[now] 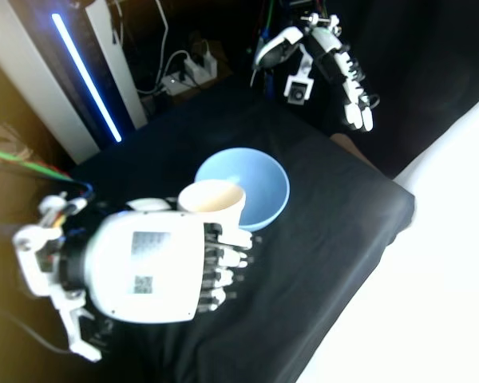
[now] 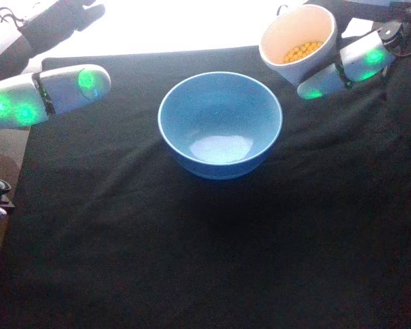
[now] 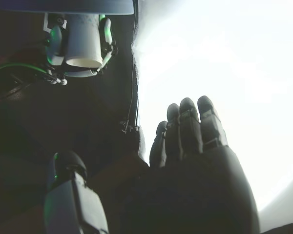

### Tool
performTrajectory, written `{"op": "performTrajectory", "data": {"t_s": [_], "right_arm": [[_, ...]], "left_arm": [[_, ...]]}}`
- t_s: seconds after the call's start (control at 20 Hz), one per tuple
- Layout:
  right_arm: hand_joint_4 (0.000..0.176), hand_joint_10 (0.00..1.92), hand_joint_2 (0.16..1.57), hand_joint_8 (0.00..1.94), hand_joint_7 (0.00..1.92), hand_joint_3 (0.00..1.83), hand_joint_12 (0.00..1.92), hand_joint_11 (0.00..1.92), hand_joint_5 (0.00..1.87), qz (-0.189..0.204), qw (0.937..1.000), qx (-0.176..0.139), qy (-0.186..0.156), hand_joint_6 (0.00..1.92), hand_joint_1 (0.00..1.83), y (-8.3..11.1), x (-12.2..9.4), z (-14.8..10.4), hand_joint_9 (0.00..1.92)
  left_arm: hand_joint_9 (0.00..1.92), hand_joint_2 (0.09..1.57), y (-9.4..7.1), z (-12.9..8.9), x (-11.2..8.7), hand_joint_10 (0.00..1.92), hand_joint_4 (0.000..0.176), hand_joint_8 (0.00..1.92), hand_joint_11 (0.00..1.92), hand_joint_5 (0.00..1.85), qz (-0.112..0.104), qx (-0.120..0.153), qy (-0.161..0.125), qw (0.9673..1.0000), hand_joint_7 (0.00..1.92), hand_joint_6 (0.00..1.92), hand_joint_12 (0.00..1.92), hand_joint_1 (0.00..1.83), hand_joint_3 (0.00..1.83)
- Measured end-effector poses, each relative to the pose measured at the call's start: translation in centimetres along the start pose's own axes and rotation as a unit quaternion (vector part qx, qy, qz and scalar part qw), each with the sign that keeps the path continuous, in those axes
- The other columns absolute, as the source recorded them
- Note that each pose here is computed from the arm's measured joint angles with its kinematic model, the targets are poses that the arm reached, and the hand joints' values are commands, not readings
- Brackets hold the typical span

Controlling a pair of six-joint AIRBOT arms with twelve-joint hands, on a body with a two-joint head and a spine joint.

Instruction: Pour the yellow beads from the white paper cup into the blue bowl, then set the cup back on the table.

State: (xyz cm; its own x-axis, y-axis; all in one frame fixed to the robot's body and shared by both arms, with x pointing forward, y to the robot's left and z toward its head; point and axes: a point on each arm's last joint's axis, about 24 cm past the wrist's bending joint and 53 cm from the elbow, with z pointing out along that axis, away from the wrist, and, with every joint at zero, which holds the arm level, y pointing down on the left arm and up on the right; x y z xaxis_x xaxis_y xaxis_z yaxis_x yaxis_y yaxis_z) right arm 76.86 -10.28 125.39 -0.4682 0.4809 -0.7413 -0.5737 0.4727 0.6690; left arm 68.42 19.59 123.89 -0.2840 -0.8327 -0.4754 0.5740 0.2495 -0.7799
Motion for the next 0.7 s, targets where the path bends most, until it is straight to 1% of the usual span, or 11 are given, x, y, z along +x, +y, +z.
{"op": "performTrajectory", "data": {"t_s": [0.15,0.2,0.25,0.35,0.4,0.45,0.5,0.55,0.6,0.65,0.7], "right_arm": [[0.0,0.01,1.18,0.01,1.23,0.0,0.11,1.32,0.87,-0.02,0.9998,0.007,0.001,1.15,1.12,0.1,-0.4,0.2,1.28],[0.0,0.01,1.18,0.01,1.24,0.0,0.1,1.29,0.87,-0.025,0.9997,0.009,0.002,1.14,1.12,0.1,-0.5,0.2,1.27],[0.0,0.01,1.18,0.01,1.24,0.0,0.1,1.29,0.87,-0.026,0.9996,0.009,0.002,1.14,1.12,0.1,-0.5,0.3,1.28],[0.0,0.01,1.18,0.01,1.25,0.0,0.11,1.31,0.87,-0.042,0.9991,0.007,0.006,1.14,1.12,0.7,-0.5,0.7,1.29],[0.0,0.01,1.17,0.01,1.25,0.0,0.12,1.32,0.88,-0.052,0.9986,0.006,0.008,1.12,1.12,1.0,-0.5,0.9,1.3],[0.0,0.01,1.17,0.0,1.24,0.0,0.12,1.32,0.89,-0.072,0.9973,0.001,0.014,1.12,1.12,1.9,-0.4,1.3,1.3],[0.0,0.01,1.17,0.0,1.24,0.0,0.11,1.31,0.89,-0.084,0.9963,-0.004,0.017,1.11,1.12,2.6,-0.4,1.5,1.29],[0.0,0.01,1.16,0.0,1.25,0.0,0.13,1.32,0.91,-0.089,0.9959,-0.012,0.016,1.09,1.13,3.5,-0.5,1.8,1.31],[0.0,0.01,1.16,0.0,1.24,0.0,0.14,1.32,0.91,-0.09,0.9957,-0.015,0.019,1.08,1.13,3.7,-0.3,1.8,1.31],[0.0,0.01,1.14,0.0,1.26,0.0,0.15,1.32,0.94,-0.094,0.9952,-0.015,0.022,1.04,1.14,3.8,-0.1,1.9,1.32],[0.0,0.01,1.12,0.01,1.28,0.0,0.34,1.25,0.98,-0.11,0.9934,-0.013,0.032,0.97,1.15,3.6,0.5,2.0,1.34]], "left_arm": [[0.18,0.85,0.1,0.0,0.1,0.0,0.057,0.0,0.0,0.09,0.001,-0.002,0.002,1.0,0.25,0.0,0.15,0.34,0.0],[0.19,0.82,0.2,0.0,0.1,0.0,0.068,0.0,0.0,0.09,0.001,-0.003,0.003,1.0,0.24,0.0,0.16,0.36,0.0],[0.19,0.82,0.3,0.0,0.2,0.0,0.069,0.0,0.0,0.08,0.001,-0.005,0.004,1.0,0.22,0.0,0.17,0.33,0.0],[0.16,0.84,0.3,0.0,0.2,0.0,0.052,0.0,0.0,0.07,0.001,-0.006,0.004,1.0,0.2,0.0,0.13,0.33,0.0],[0.19,0.84,0.3,0.0,0.2,0.01,0.051,0.01,0.0,0.08,0.001,-0.006,0.005,1.0,0.22,0.0,0.15,0.32,0.0],[0.2,0.84,0.2,0.0,0.3,0.01,0.056,0.01,0.0,0.09,0.002,-0.005,0.007,1.0,0.23,0.0,0.17,0.33,0.0],[0.2,0.85,0.3,0.0,0.4,0.01,0.049,0.01,0.0,0.09,0.002,-0.006,0.009,0.9999,0.24,0.0,0.17,0.34,0.0],[0.2,0.85,0.2,0.1,0.5,0.0,0.057,0.0,0.0,0.08,0.003,-0.005,0.011,0.9999,0.24,0.0,0.21,0.32,0.0],[0.22,0.85,0.2,0.1,0.6,0.01,0.054,0.0,0.0,0.09,0.004,-0.006,0.013,0.9999,0.25,0.0,0.26,0.32,0.0],[0.2,0.87,0.2,0.2,0.6,0.0,0.05,0.0,0.0,0.07,0.004,-0.006,0.013,0.9999,0.24,0.0,0.24,0.3,0.0],[0.22,0.87,0.3,0.2,0.7,0.0,0.057,0.0,0.0,0.09,0.004,-0.007,0.014,0.9999,0.26,0.0,0.29,0.3,0.0]]}}
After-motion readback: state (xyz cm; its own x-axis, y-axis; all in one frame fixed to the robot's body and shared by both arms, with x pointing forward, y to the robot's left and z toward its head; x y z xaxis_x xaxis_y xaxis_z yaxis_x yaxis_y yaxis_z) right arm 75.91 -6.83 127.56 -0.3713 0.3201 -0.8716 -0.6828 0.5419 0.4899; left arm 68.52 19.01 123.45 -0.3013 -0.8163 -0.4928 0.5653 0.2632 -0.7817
